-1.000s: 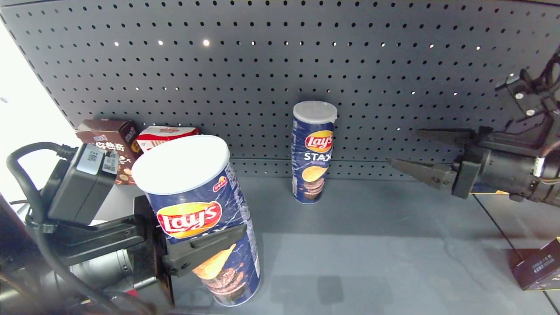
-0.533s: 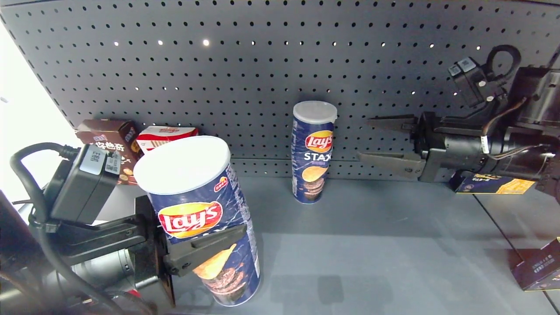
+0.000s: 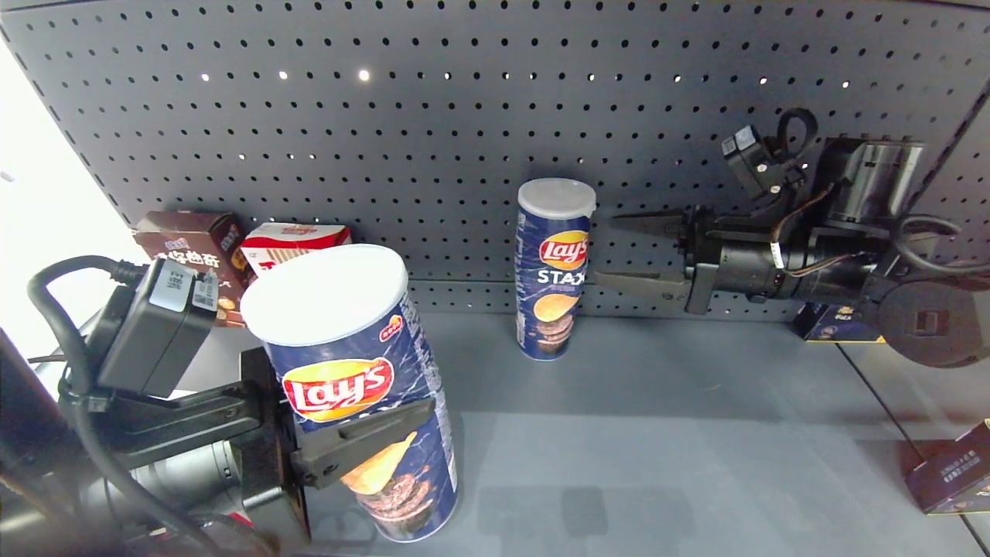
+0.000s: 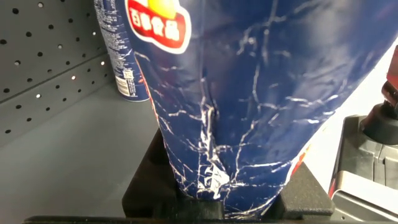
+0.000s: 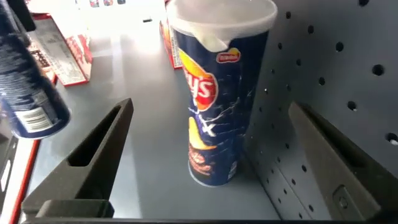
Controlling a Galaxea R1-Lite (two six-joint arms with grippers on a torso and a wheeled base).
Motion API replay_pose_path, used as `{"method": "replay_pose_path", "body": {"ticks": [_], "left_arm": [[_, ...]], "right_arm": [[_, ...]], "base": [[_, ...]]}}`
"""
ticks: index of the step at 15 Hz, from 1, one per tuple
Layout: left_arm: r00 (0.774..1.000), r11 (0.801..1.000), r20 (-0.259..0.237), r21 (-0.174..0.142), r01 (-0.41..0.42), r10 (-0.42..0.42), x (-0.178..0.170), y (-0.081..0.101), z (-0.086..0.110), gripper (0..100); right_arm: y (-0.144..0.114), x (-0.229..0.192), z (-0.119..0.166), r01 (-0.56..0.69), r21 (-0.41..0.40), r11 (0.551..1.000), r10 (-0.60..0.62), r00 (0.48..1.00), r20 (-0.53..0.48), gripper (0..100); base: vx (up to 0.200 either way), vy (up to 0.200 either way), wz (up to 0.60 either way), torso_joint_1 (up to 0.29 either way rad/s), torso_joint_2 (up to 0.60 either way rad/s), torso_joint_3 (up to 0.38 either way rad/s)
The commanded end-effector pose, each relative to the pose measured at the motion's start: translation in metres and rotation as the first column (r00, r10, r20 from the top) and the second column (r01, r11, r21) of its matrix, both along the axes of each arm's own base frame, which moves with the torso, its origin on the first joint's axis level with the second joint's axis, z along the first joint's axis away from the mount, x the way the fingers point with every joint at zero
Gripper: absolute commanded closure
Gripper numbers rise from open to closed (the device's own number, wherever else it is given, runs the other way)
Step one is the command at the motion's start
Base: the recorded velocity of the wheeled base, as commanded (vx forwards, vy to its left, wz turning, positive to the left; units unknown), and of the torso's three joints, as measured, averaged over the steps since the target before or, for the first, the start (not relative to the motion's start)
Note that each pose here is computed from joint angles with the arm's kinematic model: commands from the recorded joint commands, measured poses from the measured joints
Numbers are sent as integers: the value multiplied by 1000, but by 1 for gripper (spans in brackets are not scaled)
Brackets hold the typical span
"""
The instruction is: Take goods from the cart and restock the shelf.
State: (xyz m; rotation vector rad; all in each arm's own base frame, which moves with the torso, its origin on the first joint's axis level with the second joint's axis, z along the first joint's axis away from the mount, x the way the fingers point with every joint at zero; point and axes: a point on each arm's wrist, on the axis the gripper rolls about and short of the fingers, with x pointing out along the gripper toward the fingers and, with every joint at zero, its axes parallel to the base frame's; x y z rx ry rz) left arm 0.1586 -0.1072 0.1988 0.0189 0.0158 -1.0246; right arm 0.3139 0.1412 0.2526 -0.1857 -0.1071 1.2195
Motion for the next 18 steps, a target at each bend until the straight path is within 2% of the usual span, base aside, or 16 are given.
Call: {"method": "replay_pose_path", "body": {"ticks": [1, 10, 18], "left_arm": [[1000, 1000, -6, 4, 0, 0, 1, 0, -2, 100], [1000, 1000, -26, 16, -4, 5, 0, 1, -8, 100], [999, 1000, -29, 17, -23, 23, 2, 4, -8, 100]], "right_arm": [[9, 12, -13, -11, -7, 1000, 11, 1000, -18, 0], [24, 22, -42, -39, -34, 999, 36, 996, -80, 0], [35, 6, -56, -88, -60, 994, 81, 990, -116, 0]], "base": [[0, 0, 0, 0, 0, 0], [0, 0, 0, 0, 0, 0], [0, 0, 0, 0, 0, 0]]}}
